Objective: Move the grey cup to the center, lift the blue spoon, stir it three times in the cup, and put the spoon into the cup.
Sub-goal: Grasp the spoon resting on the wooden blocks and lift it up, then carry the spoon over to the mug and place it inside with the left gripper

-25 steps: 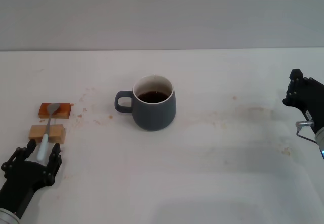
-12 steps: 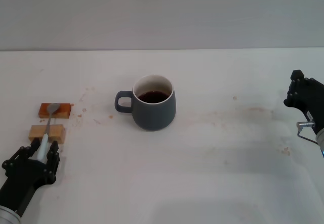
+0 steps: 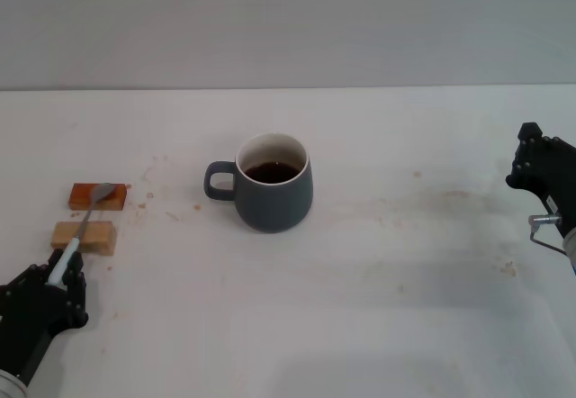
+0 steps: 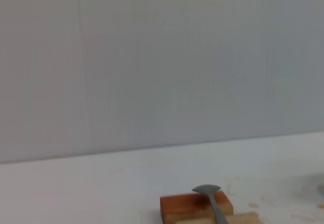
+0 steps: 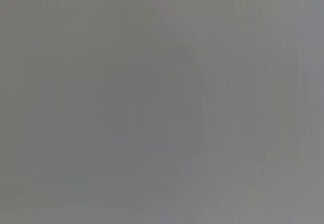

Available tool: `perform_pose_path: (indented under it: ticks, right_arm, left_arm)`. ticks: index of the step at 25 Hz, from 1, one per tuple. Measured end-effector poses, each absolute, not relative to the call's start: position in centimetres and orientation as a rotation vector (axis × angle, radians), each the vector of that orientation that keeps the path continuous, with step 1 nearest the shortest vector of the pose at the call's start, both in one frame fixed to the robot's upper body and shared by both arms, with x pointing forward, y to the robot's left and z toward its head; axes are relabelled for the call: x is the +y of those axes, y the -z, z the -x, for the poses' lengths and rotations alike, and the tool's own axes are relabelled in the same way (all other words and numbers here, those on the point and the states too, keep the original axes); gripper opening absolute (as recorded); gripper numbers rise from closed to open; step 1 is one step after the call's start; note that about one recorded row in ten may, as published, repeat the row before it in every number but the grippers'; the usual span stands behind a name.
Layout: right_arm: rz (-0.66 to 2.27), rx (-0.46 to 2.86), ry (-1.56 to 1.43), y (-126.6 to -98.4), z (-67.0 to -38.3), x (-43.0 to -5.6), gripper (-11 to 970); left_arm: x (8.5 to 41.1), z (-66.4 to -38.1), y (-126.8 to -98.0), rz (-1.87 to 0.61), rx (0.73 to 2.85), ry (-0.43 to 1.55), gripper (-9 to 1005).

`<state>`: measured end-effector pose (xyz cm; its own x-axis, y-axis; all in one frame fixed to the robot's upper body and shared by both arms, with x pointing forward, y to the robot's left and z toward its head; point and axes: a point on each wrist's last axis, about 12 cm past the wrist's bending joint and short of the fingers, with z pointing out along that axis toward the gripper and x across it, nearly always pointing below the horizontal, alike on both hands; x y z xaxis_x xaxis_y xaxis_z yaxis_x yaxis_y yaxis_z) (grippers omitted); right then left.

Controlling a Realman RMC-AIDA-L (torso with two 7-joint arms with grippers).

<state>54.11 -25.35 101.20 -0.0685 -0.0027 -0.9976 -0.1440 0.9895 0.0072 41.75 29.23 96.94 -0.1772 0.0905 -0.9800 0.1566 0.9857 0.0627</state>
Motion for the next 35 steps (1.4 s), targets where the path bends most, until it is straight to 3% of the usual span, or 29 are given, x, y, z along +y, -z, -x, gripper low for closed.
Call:
perform_pose_path:
  ticks: [3, 16, 23, 35]
  right_arm:
    - [0.113, 1.638, -0.116, -101.2, -54.0, -25.4, -2]
    - [0.113, 1.635, -0.116, -101.2, -54.0, -25.4, -1]
    - [0.105, 1.639, -0.11, -101.0, -53.7, -25.6, -1]
    - [0.071, 1.621, -0.078, -100.8, -52.8, -26.8, -1]
  left_arm:
    - [29.3, -41.6, -97.2, -0.178, 1.723, 0.059, 173]
    - [28.5, -43.2, -98.7, -0.24, 1.667, 0.118, 173]
    - [28.9, -46.6, -103.0, -0.327, 1.686, 0.121, 173]
    - [27.1, -48.8, -109.5, -0.461, 1.682, 0.051, 173]
